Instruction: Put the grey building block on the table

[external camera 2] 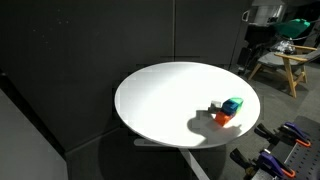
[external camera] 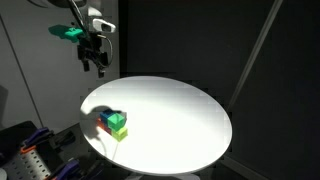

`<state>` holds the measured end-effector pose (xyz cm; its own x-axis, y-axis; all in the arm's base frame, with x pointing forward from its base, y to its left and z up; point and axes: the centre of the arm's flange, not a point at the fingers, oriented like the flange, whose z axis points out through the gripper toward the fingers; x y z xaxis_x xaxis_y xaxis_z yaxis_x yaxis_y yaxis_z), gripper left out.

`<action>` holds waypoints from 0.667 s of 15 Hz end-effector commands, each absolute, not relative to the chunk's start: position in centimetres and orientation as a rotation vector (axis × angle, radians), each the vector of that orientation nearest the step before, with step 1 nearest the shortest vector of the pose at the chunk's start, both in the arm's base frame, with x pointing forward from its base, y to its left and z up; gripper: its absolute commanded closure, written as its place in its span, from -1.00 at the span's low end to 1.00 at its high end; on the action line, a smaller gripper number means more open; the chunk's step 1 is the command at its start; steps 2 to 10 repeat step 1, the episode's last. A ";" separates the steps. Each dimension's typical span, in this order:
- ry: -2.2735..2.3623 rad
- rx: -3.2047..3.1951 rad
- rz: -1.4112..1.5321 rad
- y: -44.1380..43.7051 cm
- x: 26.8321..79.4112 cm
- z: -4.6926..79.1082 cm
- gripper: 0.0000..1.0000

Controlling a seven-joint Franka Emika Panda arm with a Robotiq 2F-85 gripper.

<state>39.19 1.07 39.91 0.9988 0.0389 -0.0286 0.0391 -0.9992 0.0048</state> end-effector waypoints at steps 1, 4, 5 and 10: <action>0.061 3.135 -0.045 1.1 39.2 39.9 -1.00; 0.061 3.135 -0.045 1.1 39.2 39.9 -1.00; 0.061 3.135 -0.045 1.1 39.2 39.9 -1.00; 0.061 3.135 -0.045 1.1 39.2 39.9 -1.00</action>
